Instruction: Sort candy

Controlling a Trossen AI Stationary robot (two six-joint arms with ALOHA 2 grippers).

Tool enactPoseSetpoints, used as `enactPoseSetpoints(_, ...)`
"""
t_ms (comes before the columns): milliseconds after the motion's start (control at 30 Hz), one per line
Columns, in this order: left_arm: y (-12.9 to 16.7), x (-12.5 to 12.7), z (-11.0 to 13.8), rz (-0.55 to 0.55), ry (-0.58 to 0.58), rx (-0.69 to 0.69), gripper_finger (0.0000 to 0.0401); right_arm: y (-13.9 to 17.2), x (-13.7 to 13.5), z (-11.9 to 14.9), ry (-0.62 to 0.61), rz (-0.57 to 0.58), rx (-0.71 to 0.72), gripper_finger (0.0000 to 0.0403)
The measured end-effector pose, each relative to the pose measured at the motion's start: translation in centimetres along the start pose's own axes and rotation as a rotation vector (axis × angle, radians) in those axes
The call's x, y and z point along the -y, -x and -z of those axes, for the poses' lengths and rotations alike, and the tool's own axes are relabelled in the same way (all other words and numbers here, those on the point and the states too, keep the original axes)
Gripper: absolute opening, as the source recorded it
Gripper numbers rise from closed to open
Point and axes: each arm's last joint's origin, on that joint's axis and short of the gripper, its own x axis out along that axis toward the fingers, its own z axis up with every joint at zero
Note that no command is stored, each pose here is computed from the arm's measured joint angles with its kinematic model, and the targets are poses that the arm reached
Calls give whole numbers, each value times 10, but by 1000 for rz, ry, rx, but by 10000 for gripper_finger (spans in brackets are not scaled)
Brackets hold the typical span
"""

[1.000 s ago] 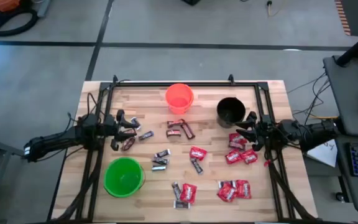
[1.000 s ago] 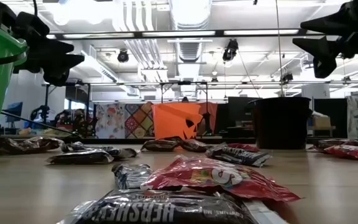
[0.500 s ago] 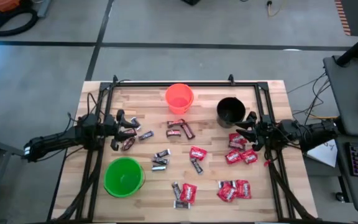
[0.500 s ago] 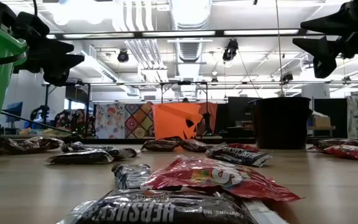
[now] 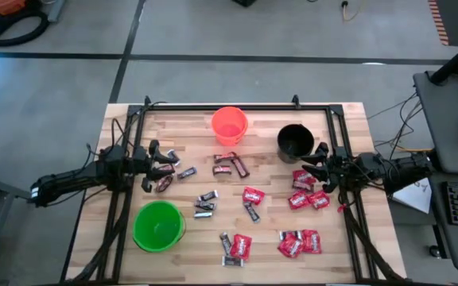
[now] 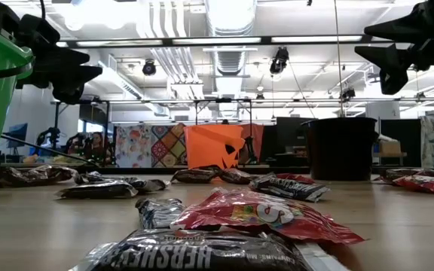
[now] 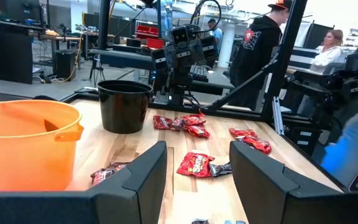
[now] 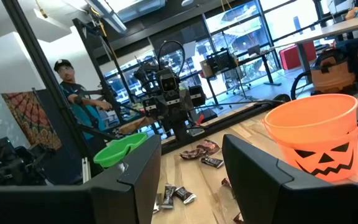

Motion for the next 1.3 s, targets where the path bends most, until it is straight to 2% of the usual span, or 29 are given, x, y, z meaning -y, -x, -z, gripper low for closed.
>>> enactPoseSetpoints(467, 0, 0, 0, 0, 0, 0, 160, 0, 0, 0, 7, 1, 0, 166)
enactPoseSetpoints(633, 0, 0, 0, 0, 0, 0, 160, 0, 0, -1, 155, 2, 11, 166)
enactPoseSetpoints(700, 0, 0, -1, -8, -3, 12, 160, 0, -2, -7, 132, -12, 70, 166)
enactPoseSetpoints(767, 0, -1, -7, -48, 11, 80, 160, 1, -3, -13, 67, 11, 141, 166)
enactPoseSetpoints(900, 7, 2, -36, -50, 268, 406, 160, 1, -1, -20, -151, 85, 238, 166)
enactPoseSetpoints(967, 12, 2, -47, -69, 371, 562, 160, 0, -2, -21, -232, 103, 220, 166)
enactPoseSetpoints(1000, 13, 2, -50, -69, 414, 595, 160, 0, -3, -24, -258, 112, 210, 166)
enactPoseSetpoints(1067, 11, 1, -48, -79, 494, 562, 160, -3, -5, -31, -283, 149, 196, 166)
enactPoseSetpoints(1167, 5, 0, -52, -123, 651, 437, 160, -7, -11, -49, -264, 234, 183, 166)
enactPoseSetpoints(1300, 1, 4, -66, -178, 778, 128, 160, -11, -19, -77, -300, 368, 126, 166)
